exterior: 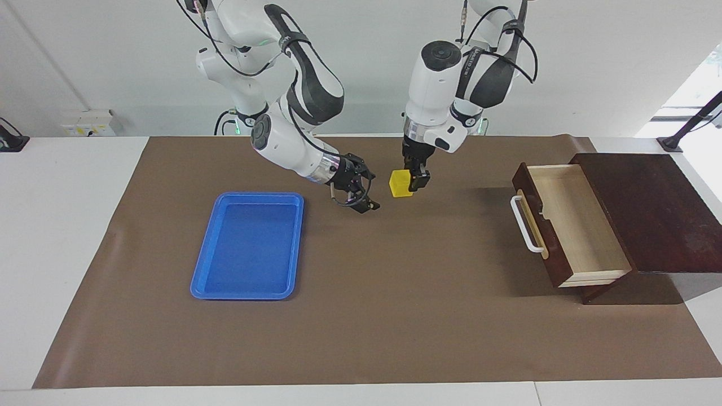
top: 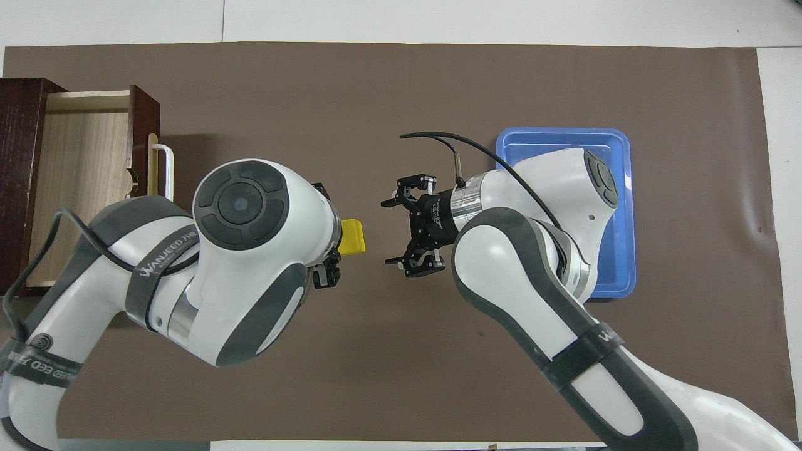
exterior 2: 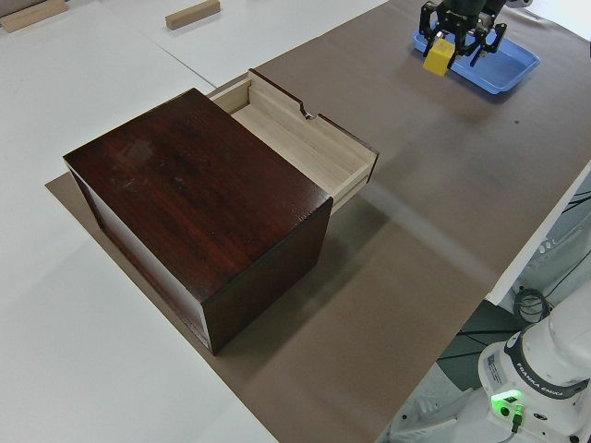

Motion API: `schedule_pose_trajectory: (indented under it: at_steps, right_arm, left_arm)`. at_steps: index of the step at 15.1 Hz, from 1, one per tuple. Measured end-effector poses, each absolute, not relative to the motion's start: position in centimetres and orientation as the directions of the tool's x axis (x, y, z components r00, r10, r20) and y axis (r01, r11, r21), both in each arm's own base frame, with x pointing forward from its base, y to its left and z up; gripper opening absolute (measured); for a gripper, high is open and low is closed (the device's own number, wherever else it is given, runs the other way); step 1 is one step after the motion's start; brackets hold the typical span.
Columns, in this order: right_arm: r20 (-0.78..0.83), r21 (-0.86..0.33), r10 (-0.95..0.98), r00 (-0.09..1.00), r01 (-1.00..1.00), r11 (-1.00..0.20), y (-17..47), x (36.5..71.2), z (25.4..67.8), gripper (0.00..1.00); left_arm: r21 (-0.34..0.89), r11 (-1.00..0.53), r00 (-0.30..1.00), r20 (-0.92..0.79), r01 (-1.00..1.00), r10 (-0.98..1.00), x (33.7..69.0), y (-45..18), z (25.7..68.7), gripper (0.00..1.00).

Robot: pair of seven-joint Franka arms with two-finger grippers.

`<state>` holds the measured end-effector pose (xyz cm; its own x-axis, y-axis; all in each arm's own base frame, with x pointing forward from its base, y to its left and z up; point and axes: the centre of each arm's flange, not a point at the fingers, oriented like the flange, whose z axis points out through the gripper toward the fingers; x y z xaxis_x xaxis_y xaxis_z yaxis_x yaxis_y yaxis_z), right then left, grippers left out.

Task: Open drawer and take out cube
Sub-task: 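Lift the cube with the left gripper while the right gripper approaches, then grasp the yellow cube with the right gripper from the left gripper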

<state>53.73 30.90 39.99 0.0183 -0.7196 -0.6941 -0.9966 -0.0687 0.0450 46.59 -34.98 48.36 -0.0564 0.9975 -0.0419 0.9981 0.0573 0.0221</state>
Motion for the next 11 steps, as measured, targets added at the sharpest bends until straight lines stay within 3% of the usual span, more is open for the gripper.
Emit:
schedule_pose_trajectory:
  at_steps: [11]
  right_arm:
    - [-0.687,-0.022,-0.712,0.143,-0.984,-0.176,35.1,51.2,39.6,1.00]
  left_arm:
    - [0.057,0.060,-0.056,-0.076,0.997,0.996,45.5,-36.9,47.7,0.55]
